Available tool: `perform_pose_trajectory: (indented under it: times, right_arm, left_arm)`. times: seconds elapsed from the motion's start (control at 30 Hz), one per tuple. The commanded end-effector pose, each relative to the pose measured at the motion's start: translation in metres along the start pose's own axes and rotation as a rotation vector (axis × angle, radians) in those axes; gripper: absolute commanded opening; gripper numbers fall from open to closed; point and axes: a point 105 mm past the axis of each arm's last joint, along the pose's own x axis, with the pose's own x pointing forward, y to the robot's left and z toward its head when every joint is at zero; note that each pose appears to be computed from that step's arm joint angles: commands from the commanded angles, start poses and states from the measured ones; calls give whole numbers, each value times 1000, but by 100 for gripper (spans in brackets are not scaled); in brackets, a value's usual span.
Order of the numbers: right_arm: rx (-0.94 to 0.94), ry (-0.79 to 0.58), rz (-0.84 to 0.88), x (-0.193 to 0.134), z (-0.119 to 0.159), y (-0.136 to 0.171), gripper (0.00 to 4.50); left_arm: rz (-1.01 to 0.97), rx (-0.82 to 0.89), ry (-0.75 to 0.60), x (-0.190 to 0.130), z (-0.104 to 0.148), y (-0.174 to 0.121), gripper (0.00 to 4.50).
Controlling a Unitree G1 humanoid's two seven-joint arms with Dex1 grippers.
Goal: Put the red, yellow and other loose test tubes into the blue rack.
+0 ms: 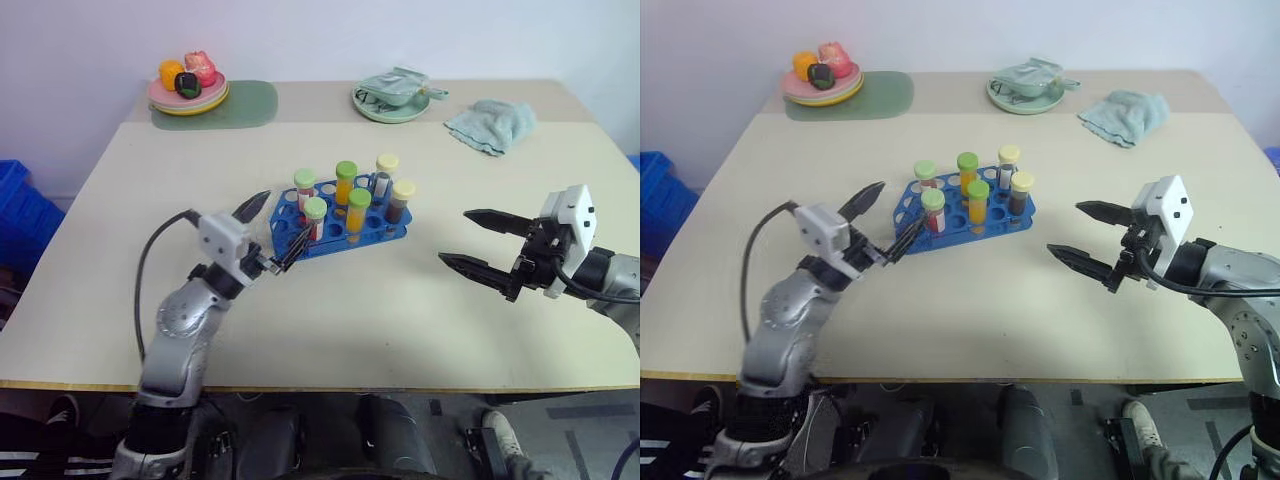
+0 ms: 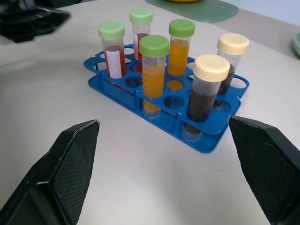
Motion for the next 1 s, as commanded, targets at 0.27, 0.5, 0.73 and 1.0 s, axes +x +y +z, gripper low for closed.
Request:
perform_pose_trajectory:
  times: [0.27, 0.5, 0.73, 1.0]
  right_arm:
    - [-22, -52, 46, 6, 8, -1, 450]
    - [-54, -112, 34, 23, 13, -8, 450]
    - [-66, -72, -12, 5, -2, -9, 450]
    - [-100, 24, -29, -28, -15, -15, 450]
  left_arm:
    - [-118, -70, 174, -53, 31, 61, 446]
    - [-345, -82, 346, -105, 20, 99, 446]
    - [-457, -76, 415, -128, 16, 102, 446]
    - [-399, 24, 299, -110, 11, 100, 446]
